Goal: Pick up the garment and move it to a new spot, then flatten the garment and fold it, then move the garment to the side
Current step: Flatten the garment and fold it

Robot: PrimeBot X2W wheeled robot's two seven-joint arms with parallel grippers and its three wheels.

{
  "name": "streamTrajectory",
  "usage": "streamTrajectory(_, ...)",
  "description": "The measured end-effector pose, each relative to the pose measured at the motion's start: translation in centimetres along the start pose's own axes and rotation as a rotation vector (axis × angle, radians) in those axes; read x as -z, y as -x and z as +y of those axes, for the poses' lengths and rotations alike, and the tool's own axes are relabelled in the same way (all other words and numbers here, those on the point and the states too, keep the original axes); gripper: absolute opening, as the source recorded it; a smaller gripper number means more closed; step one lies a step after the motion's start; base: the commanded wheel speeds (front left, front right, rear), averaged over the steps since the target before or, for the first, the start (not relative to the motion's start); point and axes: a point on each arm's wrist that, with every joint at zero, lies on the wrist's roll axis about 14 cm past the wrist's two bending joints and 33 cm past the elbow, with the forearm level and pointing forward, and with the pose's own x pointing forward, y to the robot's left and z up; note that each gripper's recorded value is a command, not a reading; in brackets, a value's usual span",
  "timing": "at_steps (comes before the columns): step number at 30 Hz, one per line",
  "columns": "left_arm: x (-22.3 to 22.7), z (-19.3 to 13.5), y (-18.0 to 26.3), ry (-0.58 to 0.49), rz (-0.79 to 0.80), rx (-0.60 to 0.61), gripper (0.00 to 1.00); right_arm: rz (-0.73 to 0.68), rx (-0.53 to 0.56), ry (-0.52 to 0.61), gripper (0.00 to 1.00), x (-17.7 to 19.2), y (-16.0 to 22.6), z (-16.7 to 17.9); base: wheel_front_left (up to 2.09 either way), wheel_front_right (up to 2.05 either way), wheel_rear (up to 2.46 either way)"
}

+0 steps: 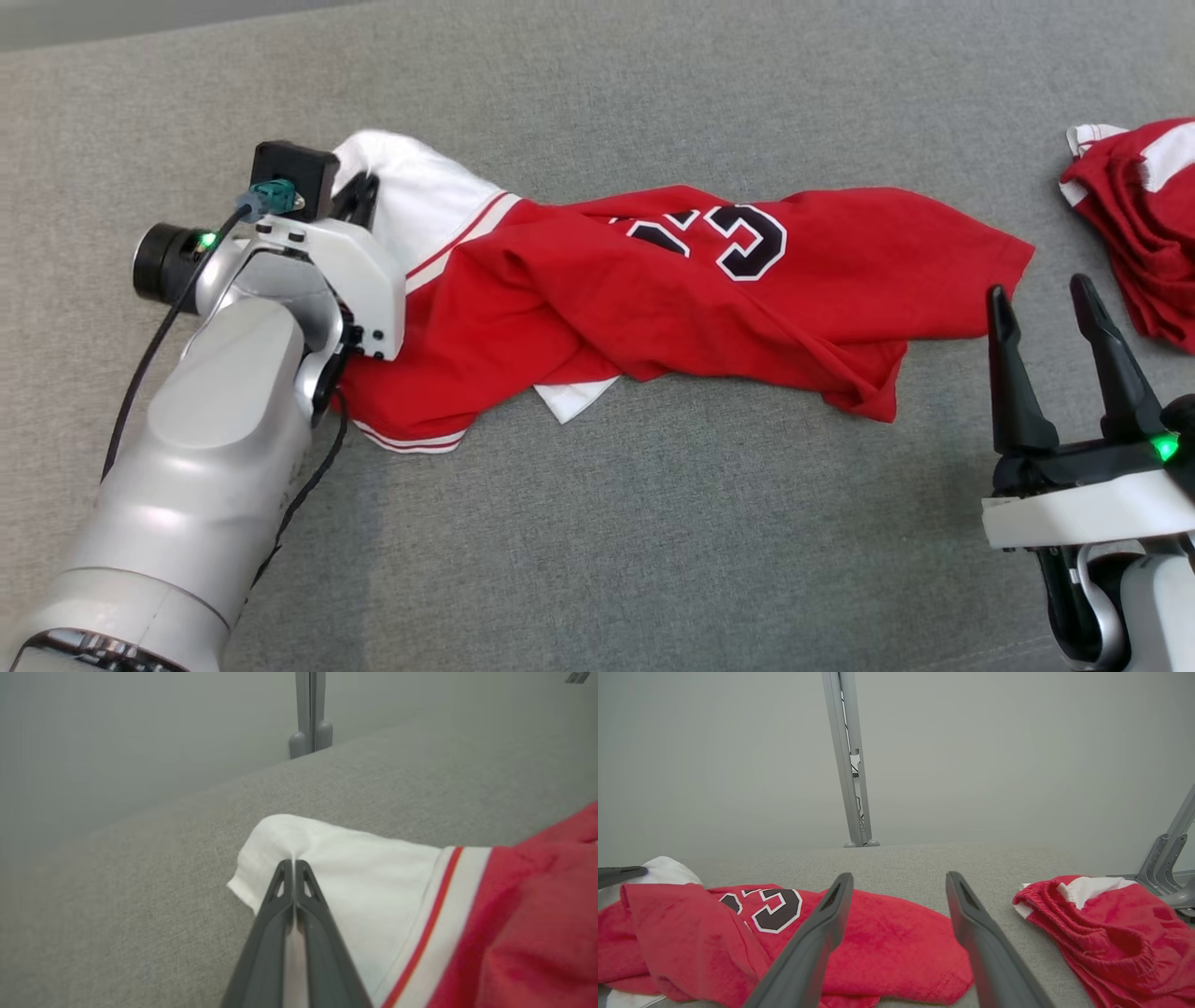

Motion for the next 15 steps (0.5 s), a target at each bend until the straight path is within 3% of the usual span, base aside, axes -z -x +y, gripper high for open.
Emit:
streamTrajectory(6, -4.0, -0.6, 1.8, -0.014, -0.221, -0.003, 0.0, -0.011, 0.005, 0.001, 1.0, -0.7, 0.5, -0.1, 0.0, 0.0, 0.0)
streamTrajectory(15, -3.5, -1.2, 8.9, 0.076, -0.386, -0.053, 0.0, -0.025, -0.021, 0.011, 1.0, -2.0, 1.1, 0.8, 0.0, 0.0, 0.0)
